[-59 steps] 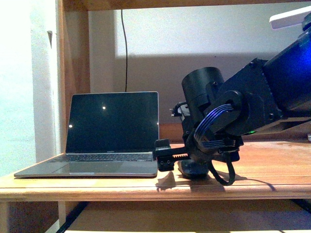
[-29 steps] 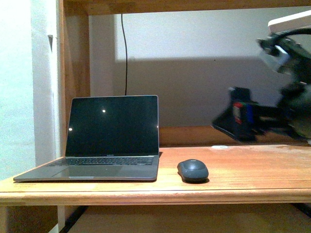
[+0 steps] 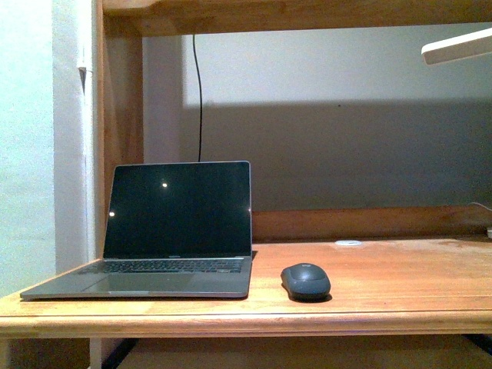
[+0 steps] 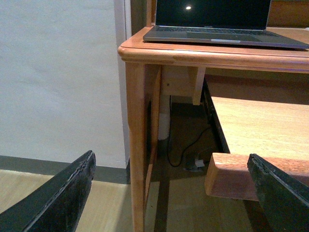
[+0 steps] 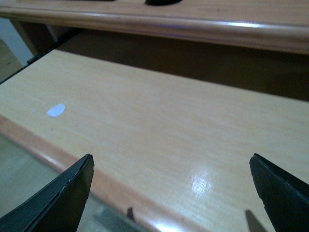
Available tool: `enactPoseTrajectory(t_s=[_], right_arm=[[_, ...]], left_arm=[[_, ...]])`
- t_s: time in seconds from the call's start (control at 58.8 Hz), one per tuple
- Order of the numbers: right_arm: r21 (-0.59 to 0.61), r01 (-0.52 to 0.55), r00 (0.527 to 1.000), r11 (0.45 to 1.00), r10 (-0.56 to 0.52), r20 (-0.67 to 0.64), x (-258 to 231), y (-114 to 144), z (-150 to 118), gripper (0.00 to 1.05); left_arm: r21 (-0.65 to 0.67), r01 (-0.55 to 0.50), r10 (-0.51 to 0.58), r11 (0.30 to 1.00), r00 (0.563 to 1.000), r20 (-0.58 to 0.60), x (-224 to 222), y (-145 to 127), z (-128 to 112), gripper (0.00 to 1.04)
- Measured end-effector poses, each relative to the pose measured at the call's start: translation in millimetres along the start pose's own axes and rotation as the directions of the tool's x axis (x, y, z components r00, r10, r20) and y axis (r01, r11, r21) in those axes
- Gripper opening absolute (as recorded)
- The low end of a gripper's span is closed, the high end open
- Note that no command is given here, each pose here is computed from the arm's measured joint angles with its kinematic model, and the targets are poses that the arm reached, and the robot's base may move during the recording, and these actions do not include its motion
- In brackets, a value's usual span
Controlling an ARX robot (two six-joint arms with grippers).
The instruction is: Place mouse
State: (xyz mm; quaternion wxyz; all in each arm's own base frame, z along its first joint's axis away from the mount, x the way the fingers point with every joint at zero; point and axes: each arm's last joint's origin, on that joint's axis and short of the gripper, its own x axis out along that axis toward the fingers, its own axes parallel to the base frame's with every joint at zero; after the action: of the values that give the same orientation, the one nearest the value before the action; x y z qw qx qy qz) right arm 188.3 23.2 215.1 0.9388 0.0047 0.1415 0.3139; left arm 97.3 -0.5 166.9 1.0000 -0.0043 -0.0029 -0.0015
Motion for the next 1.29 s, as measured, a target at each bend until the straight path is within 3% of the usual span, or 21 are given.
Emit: enactPoseTrajectory(t_s=[0.187, 0.698, 1.293], right_arm=[[-0.006, -0.046, 0.995, 0.999, 0.046, -0.087, -16, 0, -40, 0.97], [-0.008, -0.08, 0.982, 0.997, 0.077, -0.174, -10, -5, -76, 0.97], [-0.074, -0.118, 0.982, 0.99, 0.106, -0.155, 51, 25, -57, 0.97]], left_arm=[[0.0, 0.0, 0.0, 1.0, 1.0, 0.0, 0, 0, 0, 0.97], [0.0, 0.0, 0.0, 1.0, 1.0, 0.0, 0, 0, 0, 0.97], [0.0, 0.0, 0.0, 1.0, 1.0, 0.0, 0, 0, 0, 0.97]])
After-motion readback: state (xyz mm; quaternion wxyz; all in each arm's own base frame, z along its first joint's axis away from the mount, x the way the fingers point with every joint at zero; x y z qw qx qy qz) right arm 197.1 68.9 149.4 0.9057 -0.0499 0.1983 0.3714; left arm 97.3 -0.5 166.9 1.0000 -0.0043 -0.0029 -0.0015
